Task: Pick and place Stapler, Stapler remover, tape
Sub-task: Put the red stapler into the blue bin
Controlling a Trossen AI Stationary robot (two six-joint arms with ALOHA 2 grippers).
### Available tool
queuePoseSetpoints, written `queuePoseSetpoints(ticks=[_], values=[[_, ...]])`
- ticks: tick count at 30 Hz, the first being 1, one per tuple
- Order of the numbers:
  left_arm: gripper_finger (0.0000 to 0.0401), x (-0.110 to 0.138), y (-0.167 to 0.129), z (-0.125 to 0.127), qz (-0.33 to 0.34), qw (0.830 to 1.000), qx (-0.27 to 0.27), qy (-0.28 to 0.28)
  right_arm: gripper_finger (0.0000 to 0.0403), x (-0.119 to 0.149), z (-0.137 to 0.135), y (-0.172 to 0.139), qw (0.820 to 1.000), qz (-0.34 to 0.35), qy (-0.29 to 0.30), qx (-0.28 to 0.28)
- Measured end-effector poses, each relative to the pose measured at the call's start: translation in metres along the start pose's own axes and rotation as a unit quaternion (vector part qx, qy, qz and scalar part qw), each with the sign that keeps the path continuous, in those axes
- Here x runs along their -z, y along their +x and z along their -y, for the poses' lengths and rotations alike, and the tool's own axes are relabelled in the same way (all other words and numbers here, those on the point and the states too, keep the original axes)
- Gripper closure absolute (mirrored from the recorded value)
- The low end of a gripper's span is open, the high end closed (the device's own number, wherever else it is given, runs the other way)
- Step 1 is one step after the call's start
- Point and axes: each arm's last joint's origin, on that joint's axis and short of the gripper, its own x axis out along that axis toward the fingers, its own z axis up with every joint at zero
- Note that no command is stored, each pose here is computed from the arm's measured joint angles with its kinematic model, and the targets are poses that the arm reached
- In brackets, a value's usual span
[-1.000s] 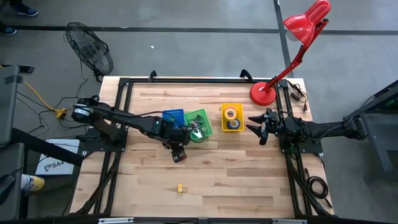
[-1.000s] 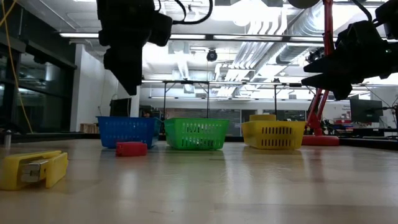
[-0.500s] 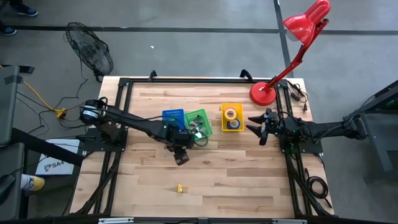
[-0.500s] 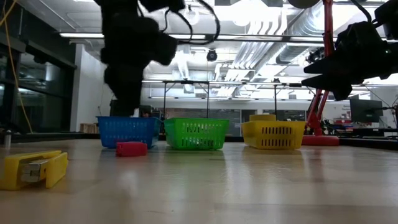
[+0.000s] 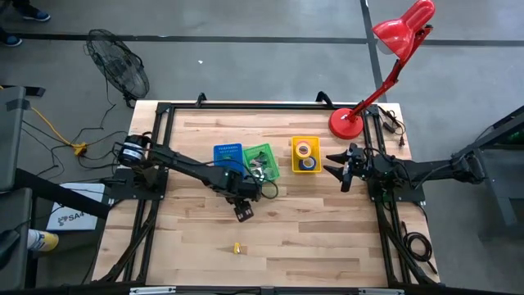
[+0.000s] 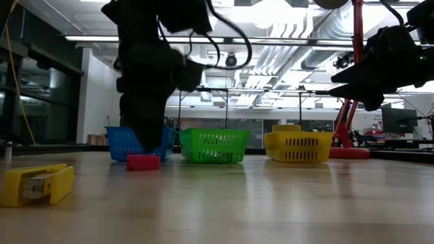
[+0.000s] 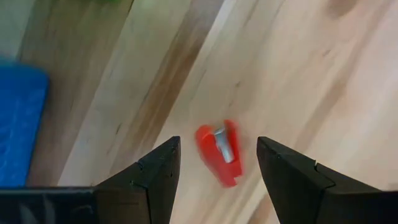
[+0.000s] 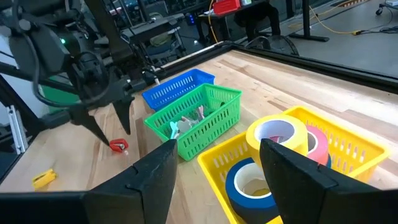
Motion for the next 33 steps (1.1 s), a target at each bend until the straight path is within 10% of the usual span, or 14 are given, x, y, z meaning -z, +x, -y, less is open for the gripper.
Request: queuePoseSetpoints(ticks=[24, 33], values=[[0.0197, 0.002, 0.028, -0.001, -0.029, 0.999, -0.034, 0.023, 0.0182, 0.002, 0.000, 0.001, 1.000, -0.009, -0.003, 0.001], [0.0259, 0.006, 0.029, 0.000, -0.041, 0.998, -0.036, 0.042, 0.0182, 0.002, 0.000, 0.001, 1.000, -0.009, -0.003, 0.002]])
